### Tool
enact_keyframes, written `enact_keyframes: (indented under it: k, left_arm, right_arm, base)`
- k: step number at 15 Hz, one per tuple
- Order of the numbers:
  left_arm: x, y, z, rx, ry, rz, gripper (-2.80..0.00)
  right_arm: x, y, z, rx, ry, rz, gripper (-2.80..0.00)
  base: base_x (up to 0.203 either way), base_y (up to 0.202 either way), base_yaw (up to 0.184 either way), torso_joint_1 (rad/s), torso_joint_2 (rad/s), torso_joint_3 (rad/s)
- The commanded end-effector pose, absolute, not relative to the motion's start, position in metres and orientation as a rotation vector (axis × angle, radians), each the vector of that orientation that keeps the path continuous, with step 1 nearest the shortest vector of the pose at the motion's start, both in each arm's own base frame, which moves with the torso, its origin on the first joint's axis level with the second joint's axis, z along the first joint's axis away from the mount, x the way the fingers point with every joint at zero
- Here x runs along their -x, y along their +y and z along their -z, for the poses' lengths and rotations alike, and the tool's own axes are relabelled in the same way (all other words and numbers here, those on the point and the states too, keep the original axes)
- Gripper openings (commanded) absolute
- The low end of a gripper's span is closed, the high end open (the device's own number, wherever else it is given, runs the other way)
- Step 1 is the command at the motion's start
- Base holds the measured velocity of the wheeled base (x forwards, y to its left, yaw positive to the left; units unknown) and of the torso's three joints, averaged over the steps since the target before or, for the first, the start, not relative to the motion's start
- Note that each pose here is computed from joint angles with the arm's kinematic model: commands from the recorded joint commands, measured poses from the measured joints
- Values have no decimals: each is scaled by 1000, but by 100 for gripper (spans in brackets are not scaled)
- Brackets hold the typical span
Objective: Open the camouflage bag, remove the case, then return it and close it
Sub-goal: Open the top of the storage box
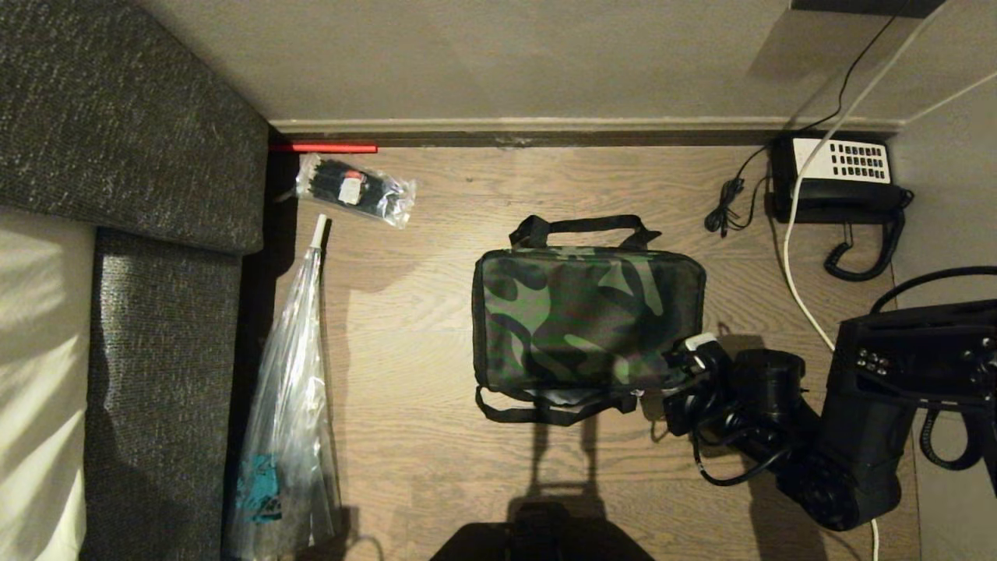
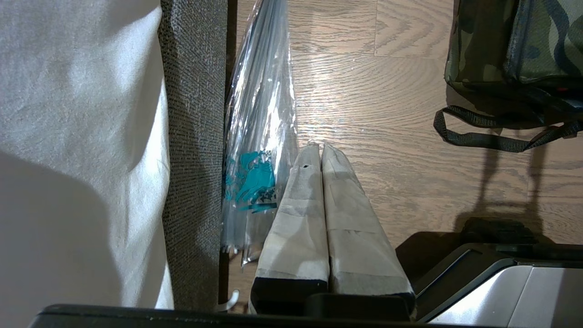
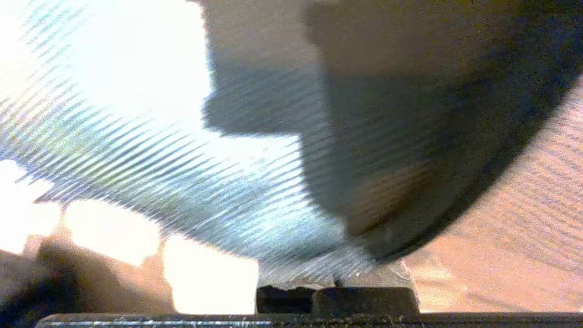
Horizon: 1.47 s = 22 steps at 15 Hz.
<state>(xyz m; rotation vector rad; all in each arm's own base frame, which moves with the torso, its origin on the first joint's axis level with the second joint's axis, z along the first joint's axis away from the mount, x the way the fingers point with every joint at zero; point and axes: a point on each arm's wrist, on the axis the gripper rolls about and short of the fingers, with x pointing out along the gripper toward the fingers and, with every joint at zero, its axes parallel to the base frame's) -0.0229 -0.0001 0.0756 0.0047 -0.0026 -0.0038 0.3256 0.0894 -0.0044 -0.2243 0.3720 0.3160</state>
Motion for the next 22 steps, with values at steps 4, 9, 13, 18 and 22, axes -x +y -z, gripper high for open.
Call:
enact_keyframes:
  k: [4,9,13,18,22]
  left_arm:
    - [23,0,-75,-5,0,3,-280]
    - [23,0,-75,-5,0,3,-280]
    - [23,0,-75,-5,0,3,-280]
    - [23,0,-75,-5,0,3,-280]
    - [23,0,-75,-5,0,3,-280]
  right_arm:
    - [-312,110,-13,203,375,-381,0]
    - [-311,114,-13,183,375,-385,0]
    - [-311,116,-12,184,375,-390,0]
    - [-313,116,-3,188,398,-391,0]
    - [-313,116,1,191,410,-388,0]
  base:
    - [0,0,0,0,0,0]
    - [0,0,0,0,0,0]
    - [0,0,0,0,0,0]
    - [0,0,0,0,0,0]
    - [0,0,0,0,0,0]
